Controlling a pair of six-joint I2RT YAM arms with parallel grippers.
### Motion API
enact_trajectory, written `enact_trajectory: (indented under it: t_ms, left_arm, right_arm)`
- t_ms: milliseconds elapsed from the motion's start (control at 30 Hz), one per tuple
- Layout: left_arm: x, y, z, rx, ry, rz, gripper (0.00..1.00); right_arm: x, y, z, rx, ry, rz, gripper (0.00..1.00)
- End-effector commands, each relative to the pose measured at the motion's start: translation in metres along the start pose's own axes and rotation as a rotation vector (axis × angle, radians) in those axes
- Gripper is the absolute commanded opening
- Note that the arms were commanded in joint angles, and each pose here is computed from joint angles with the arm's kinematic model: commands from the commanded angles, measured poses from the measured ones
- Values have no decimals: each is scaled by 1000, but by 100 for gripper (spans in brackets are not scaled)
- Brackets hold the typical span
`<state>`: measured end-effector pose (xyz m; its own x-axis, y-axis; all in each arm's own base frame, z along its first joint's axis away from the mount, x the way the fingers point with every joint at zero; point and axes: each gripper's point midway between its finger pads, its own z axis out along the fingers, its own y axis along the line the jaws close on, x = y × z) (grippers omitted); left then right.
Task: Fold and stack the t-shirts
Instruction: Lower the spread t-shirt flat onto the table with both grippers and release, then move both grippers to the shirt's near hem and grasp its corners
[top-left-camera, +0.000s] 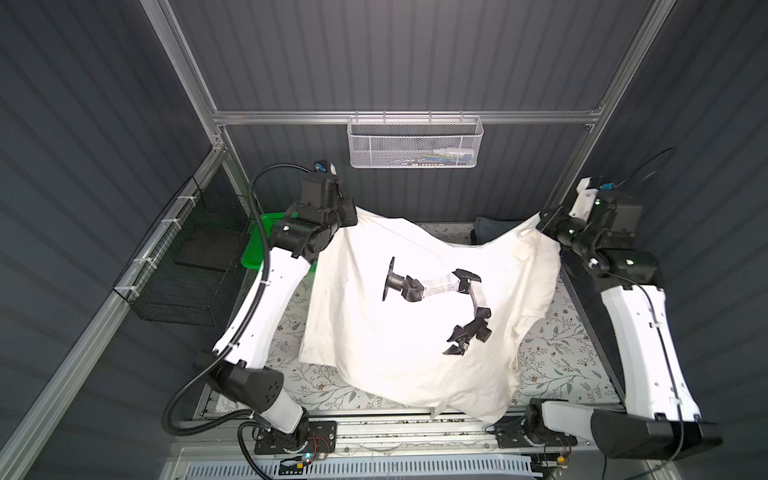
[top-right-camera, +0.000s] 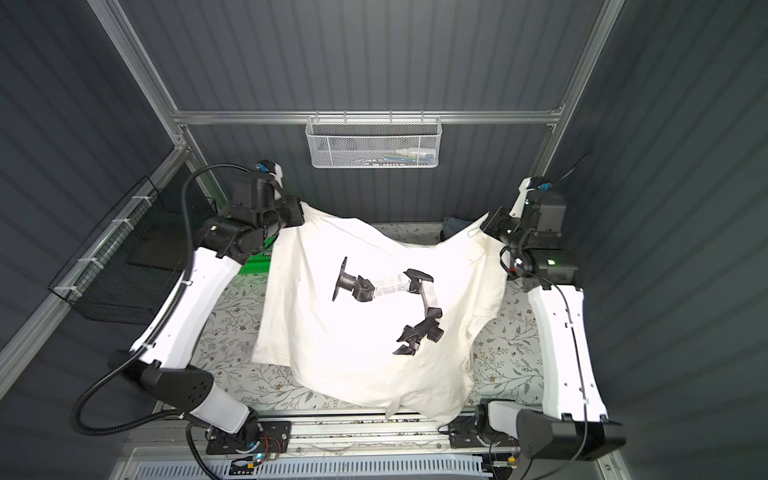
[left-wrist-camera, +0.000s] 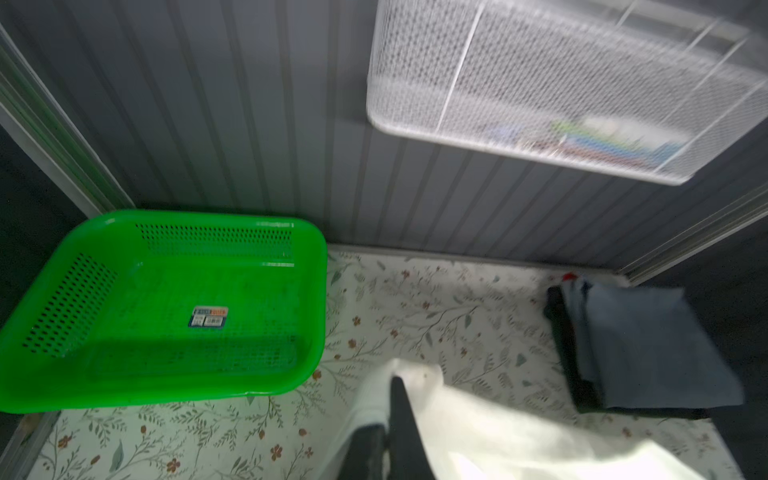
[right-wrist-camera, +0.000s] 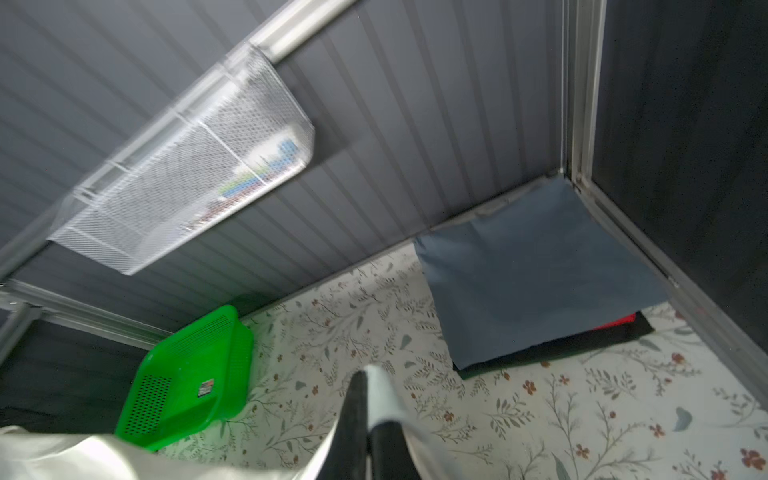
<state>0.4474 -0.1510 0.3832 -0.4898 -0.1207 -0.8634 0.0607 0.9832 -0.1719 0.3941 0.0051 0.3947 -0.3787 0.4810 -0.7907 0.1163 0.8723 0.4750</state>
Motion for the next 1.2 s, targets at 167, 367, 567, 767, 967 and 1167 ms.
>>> enact_trajectory:
  t_ms: [167, 367, 567, 767, 967, 1167]
  left_arm:
    - [38, 15, 113, -87, 71, 19, 0]
    - [79, 49, 195, -148, 192, 49, 0]
    - [73, 33, 217, -55, 217, 65, 87]
    - [43, 15, 175, 46, 111, 44, 100]
    - [33, 7, 122, 43, 63, -27, 100]
    - [89, 16, 68, -10, 82, -66, 100]
  right_arm:
    - [19, -22, 130, 5, 63, 15, 0]
    - [48, -36, 206, 19, 197, 46, 7]
    - [40, -38, 220, 69, 251, 15, 87]
    - [14, -34, 174, 112, 163, -27, 99]
    - [54, -40, 102, 127, 190, 40, 99]
    - [176, -75, 30, 185, 370, 112, 99]
